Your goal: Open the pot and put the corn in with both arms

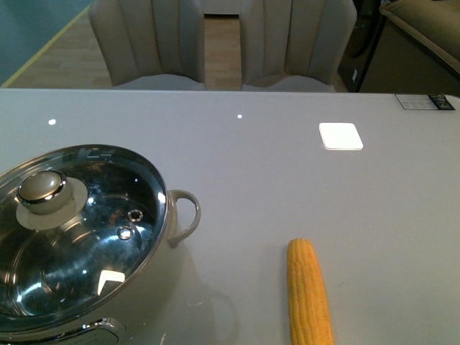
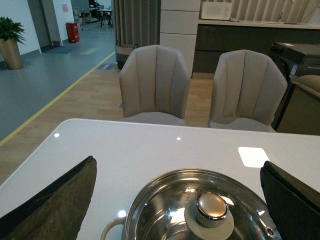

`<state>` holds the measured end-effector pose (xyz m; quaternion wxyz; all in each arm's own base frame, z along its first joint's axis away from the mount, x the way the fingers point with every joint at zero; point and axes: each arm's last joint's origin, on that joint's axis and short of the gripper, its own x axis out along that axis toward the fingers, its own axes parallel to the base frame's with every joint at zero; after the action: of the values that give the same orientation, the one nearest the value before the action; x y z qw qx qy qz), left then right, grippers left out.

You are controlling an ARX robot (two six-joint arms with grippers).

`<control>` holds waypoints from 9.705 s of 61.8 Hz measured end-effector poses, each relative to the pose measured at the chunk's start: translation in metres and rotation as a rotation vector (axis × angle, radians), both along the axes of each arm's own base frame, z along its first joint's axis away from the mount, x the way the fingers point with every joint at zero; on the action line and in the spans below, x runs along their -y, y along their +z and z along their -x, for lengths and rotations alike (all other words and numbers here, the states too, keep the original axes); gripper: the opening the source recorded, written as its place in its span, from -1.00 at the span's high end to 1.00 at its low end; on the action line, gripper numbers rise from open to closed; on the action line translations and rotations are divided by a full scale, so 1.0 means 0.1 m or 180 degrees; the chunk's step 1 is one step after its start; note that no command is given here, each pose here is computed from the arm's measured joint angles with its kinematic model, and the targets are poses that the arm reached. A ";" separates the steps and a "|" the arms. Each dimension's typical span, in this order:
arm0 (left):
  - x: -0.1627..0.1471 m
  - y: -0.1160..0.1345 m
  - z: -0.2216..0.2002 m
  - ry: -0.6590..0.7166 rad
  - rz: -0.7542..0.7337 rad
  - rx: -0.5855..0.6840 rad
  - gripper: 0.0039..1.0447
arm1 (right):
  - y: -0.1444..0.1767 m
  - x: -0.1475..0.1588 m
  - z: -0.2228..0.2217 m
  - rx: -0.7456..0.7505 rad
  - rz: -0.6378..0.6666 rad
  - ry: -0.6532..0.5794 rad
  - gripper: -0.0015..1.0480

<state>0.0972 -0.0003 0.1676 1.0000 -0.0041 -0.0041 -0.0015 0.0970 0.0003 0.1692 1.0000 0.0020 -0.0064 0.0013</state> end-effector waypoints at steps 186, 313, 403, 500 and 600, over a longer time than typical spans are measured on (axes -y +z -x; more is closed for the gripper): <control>0.59 -0.97 -1.61 -0.0151 -0.0184 -0.1672 0.17 | 0.00 0.00 0.00 0.0002 0.0000 0.0000 -0.83; -2.14 -1.79 -2.03 0.1729 0.0370 -0.1474 0.18 | 0.00 0.00 0.00 0.0002 0.0000 -0.0001 -0.83; -2.09 -0.45 -1.97 0.1426 0.0353 -0.0464 -0.87 | 0.00 0.00 0.00 0.0002 0.0000 -0.0002 -0.83; -0.01 0.01 -0.35 0.0019 0.0005 -0.0012 0.94 | 0.00 0.00 0.00 0.0005 0.0000 -0.0002 -0.83; -0.01 0.00 0.00 0.0016 0.0001 0.0000 0.11 | -0.03 0.00 -0.04 -0.1747 -0.0624 -0.0137 -0.83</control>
<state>0.0972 0.0002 0.1676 1.0000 -0.0043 -0.0041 0.0009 0.1006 0.0007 0.1661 0.9591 0.0988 0.2643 -0.0210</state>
